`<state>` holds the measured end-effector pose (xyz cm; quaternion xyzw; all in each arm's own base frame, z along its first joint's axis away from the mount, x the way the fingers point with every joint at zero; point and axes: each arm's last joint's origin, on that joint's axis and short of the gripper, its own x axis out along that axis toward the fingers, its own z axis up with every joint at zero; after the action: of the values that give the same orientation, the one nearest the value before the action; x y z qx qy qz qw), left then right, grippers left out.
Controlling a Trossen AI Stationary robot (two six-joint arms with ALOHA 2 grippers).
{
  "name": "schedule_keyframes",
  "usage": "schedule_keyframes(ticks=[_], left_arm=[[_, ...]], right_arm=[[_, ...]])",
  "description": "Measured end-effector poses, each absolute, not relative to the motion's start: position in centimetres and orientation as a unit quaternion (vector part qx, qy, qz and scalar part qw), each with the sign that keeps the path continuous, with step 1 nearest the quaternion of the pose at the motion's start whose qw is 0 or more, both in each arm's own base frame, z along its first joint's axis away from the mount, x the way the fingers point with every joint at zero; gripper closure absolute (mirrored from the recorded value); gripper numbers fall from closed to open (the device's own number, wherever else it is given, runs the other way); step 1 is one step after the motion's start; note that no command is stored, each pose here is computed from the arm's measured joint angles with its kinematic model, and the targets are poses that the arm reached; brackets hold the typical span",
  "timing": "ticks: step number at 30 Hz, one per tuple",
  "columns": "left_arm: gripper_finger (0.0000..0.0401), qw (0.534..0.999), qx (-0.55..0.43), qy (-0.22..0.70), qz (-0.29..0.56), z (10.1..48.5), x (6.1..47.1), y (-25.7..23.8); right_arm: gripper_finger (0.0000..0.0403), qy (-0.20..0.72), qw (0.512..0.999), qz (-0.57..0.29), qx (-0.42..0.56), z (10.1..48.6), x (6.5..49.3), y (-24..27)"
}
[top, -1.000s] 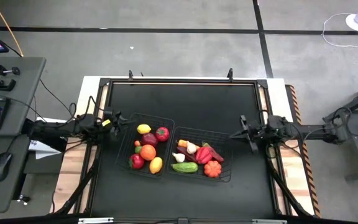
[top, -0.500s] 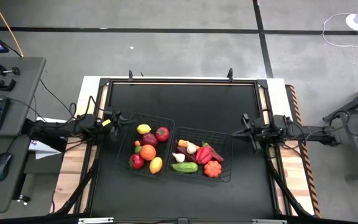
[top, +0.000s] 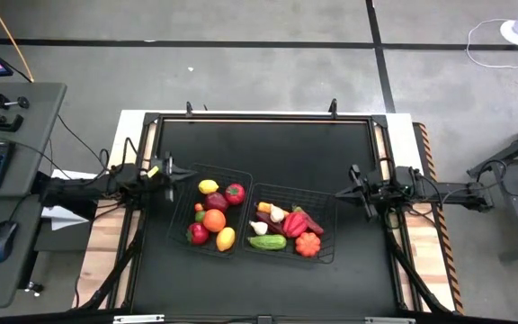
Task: Sort produce into baskets
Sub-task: Return to Home Position
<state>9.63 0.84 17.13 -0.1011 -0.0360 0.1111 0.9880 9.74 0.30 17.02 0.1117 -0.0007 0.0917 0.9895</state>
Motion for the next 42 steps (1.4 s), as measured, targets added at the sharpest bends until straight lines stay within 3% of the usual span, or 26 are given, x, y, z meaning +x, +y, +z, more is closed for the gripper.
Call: schedule_keyframes(ticks=[7, 19, 42], left_arm=[[0.0401, 0.997, 0.044, -0.012, 0.06, 16.94, 9.69, 0.52], [0.0401, 0.999, -0.007, -0.011, 0.041, 16.86, 9.72, 0.41], [0.0401, 0.999, -0.008, -0.011, 0.041, 16.86, 9.72, 0.41]], right_arm=[[0.0403, -0.001, 0.99, 0.092, 0.111, 17.02, 9.74, 0.3], [0.0403, -0.001, 0.99, 0.092, 0.111, 17.02, 9.74, 0.3], [0.0403, -0.001, 0.99, 0.092, 0.111, 17.03, 9.74, 0.3]])
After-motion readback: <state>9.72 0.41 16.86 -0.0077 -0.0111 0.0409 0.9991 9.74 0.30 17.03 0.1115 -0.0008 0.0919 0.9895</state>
